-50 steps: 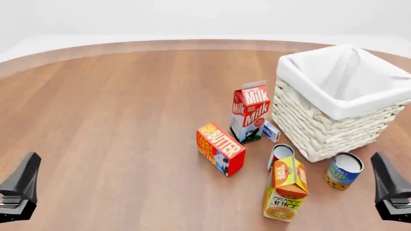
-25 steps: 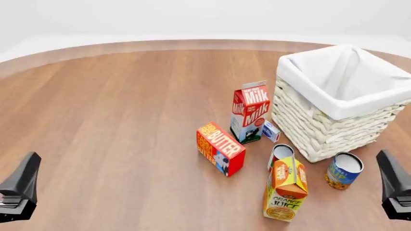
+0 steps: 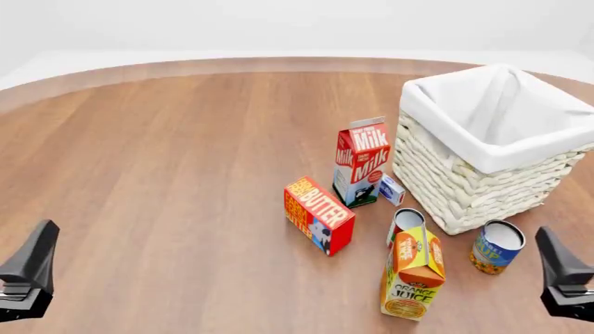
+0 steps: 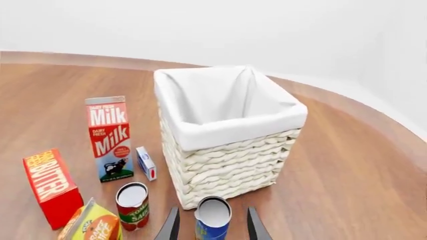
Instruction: Pick up the alphabet soup, and put it in the basket.
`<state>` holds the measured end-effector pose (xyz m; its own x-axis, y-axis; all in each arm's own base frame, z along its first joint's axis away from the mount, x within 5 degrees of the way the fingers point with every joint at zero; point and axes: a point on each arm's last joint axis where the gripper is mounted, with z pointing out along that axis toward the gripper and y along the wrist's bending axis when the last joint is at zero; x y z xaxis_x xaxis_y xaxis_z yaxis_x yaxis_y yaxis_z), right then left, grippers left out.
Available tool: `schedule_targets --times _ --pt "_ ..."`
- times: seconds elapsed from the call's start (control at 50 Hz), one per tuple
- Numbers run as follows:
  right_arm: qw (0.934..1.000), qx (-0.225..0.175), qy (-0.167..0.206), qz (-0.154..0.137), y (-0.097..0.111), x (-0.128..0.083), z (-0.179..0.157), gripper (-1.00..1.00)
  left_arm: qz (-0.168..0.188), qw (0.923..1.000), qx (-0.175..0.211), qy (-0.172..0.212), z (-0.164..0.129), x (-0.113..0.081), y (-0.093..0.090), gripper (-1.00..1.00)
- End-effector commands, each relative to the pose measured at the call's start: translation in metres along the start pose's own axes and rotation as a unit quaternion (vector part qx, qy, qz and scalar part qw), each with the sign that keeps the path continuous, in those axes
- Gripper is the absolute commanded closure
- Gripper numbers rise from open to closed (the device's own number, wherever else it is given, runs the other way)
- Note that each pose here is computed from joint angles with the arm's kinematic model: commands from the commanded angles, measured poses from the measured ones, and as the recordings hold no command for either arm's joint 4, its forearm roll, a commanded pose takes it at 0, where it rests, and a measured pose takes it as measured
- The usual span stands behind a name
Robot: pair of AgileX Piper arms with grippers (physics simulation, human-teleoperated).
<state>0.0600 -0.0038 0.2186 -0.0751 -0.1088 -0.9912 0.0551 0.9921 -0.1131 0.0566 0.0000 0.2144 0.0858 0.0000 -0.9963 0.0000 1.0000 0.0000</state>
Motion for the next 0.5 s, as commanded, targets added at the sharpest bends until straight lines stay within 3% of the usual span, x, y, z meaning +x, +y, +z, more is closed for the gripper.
schedule_targets --times 0.02,0.5 --pt "0.9997 0.011 0.022 0.004 -0.001 0.009 0.006 -1.00 0.000 1.0000 0.000 0.000 0.000 0.000 0.000 -1.00" --pt "0.9981 0.006 0.061 0.000 0.000 0.023 0.021 -1.00 0.000 1.0000 0.000 0.000 0.000 0.000 0.000 -1.00"
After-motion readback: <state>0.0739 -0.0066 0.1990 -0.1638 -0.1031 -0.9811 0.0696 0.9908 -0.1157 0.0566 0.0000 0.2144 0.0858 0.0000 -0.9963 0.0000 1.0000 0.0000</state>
